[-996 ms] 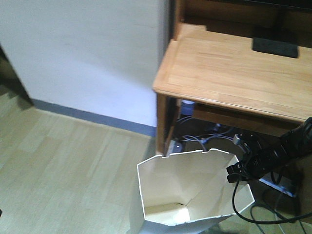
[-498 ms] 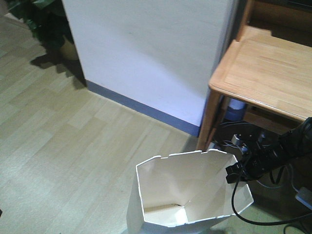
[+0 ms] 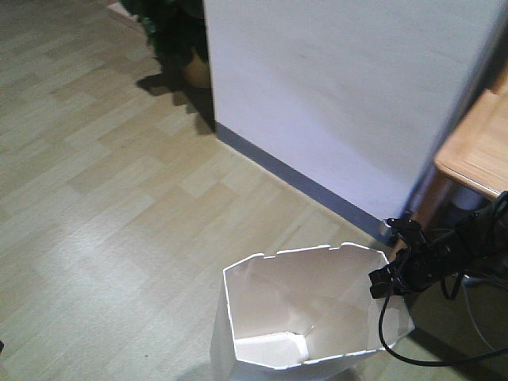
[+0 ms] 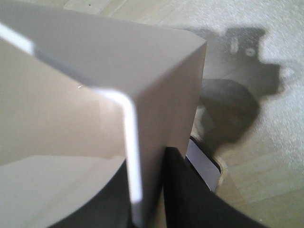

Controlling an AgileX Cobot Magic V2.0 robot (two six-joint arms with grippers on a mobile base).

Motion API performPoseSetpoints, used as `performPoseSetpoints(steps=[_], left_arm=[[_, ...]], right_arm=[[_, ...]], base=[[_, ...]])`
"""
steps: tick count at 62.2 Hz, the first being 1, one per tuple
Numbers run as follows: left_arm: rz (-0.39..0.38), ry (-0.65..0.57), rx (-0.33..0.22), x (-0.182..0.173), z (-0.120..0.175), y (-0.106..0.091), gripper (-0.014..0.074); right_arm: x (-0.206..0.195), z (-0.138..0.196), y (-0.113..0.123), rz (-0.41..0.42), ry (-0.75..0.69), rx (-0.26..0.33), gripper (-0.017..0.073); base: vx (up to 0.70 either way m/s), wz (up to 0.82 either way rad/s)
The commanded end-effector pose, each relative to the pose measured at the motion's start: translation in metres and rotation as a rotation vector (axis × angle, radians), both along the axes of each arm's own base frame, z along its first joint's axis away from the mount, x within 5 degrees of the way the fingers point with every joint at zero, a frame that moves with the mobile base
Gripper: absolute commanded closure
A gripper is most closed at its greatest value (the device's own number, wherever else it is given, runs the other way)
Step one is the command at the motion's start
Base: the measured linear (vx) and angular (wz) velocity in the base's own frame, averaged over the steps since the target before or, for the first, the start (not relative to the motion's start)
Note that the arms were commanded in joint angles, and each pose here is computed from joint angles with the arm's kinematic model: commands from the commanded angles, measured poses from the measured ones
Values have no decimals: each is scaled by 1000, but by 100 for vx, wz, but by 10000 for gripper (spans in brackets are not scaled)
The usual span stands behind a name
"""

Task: Move trash bin to bedside with robot
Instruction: 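Drive the base away from the desk, holding the bin with the right gripper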

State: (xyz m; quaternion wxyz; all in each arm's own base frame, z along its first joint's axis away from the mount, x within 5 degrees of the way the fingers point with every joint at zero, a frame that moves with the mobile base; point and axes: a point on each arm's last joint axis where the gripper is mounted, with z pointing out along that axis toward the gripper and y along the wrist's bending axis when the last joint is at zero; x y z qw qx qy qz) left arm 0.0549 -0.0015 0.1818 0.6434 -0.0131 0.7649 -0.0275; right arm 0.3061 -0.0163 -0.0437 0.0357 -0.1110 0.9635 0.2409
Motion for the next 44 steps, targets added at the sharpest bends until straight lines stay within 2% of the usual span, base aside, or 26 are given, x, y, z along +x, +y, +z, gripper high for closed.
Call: performPoseSetpoints(steps=[1, 44], left_arm=[[-4, -54, -14, 1, -3, 0, 599], [-4, -54, -14, 1, -3, 0, 599]], right_arm=[[8, 34, 13, -1, -17, 202, 565], [7, 34, 13, 1, -17, 201, 565]], base=[[7, 49], [15, 68]])
